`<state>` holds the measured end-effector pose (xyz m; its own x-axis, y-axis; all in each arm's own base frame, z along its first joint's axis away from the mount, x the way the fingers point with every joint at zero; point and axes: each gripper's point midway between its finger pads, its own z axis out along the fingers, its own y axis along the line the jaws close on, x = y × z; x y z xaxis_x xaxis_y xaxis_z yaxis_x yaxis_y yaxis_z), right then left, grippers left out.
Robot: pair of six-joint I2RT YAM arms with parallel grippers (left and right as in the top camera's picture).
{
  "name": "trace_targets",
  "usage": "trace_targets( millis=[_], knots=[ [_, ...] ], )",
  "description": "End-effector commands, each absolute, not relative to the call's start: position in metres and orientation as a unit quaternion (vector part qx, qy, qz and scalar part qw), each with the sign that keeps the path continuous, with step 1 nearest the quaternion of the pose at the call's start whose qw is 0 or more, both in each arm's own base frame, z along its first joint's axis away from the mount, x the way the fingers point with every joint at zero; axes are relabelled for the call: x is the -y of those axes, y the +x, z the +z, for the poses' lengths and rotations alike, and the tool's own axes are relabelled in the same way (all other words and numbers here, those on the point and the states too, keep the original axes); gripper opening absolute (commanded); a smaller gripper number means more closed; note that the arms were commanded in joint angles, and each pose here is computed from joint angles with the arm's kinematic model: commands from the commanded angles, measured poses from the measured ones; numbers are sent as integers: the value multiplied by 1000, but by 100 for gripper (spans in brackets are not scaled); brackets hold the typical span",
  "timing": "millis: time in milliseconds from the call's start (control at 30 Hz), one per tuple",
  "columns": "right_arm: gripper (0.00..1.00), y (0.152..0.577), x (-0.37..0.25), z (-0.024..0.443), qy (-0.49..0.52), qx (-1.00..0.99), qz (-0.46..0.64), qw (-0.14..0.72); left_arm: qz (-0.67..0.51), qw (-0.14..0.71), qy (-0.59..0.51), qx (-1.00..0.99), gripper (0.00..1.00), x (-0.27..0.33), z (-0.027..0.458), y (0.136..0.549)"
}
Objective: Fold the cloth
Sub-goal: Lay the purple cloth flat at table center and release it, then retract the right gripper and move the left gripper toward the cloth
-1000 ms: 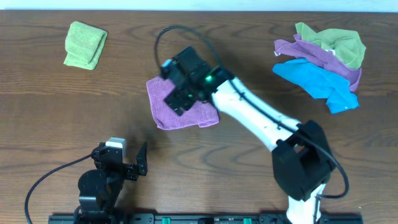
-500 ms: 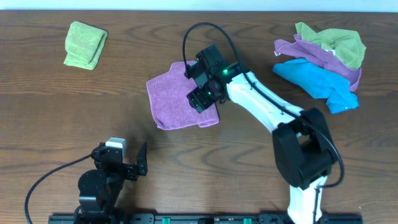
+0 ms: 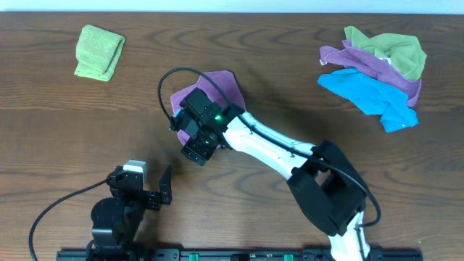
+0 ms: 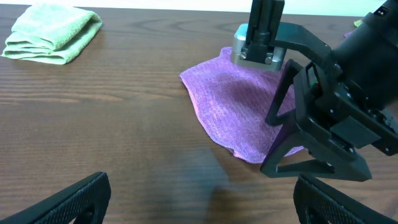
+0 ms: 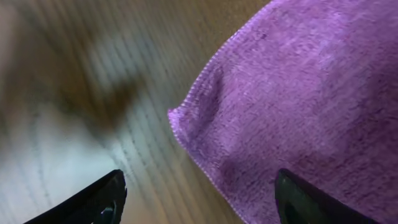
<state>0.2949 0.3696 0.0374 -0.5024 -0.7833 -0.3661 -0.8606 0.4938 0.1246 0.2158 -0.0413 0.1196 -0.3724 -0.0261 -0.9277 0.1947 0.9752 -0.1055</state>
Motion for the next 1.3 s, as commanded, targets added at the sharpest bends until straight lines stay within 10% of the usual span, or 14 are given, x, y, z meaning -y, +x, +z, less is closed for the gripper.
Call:
trace_targets(
  millis=[0,367,867,1267],
  knots=[
    [77,314,-357,36,-451,-873,120,143,-101,550,42,-828,95,40,111,215],
    [81,332,-256,162,-332,-917,146,168,-101,550,42,-828,95,40,111,215],
    [96,214,-177,123,-200,-941,197,188,-364,464,-55,-806,95,95,125,197],
    [99,196,-167,138,-165,-945,210,192,-401,474,-36,-783,95,105,144,196]
  ],
)
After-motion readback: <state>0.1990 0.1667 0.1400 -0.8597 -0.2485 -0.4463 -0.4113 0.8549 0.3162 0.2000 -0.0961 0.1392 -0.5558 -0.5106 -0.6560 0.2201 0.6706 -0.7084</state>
